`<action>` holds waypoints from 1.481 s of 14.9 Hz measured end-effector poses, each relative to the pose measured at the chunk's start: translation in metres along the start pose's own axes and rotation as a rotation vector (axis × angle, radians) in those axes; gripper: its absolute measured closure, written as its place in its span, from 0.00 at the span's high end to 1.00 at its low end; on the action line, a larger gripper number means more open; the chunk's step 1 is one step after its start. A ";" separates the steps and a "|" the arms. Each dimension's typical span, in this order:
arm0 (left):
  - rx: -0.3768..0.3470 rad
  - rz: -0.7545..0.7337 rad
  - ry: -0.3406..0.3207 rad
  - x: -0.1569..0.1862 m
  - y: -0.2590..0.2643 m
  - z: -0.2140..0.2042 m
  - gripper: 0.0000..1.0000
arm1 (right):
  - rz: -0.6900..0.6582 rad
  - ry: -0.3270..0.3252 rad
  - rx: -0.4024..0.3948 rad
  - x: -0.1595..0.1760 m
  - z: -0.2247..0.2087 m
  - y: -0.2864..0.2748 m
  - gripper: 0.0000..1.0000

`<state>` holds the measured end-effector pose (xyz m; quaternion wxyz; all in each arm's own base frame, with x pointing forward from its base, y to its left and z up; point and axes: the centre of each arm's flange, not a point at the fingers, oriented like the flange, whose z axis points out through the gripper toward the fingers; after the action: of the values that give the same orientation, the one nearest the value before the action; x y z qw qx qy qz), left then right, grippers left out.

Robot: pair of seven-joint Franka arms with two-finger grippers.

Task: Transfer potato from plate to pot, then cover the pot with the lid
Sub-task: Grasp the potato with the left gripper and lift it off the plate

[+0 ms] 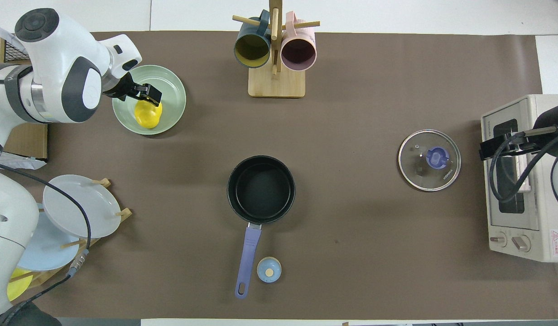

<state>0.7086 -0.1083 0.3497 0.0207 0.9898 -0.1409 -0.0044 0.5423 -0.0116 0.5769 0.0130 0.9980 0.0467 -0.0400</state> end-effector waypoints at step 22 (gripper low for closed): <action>-0.068 -0.253 0.055 -0.028 0.112 -0.148 0.64 | 0.000 0.000 0.000 0.000 0.000 0.000 1.00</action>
<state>0.6527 -0.2025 0.5025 0.0576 0.9981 -0.0140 0.0153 0.5423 -0.0117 0.5769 0.0130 0.9980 0.0467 -0.0400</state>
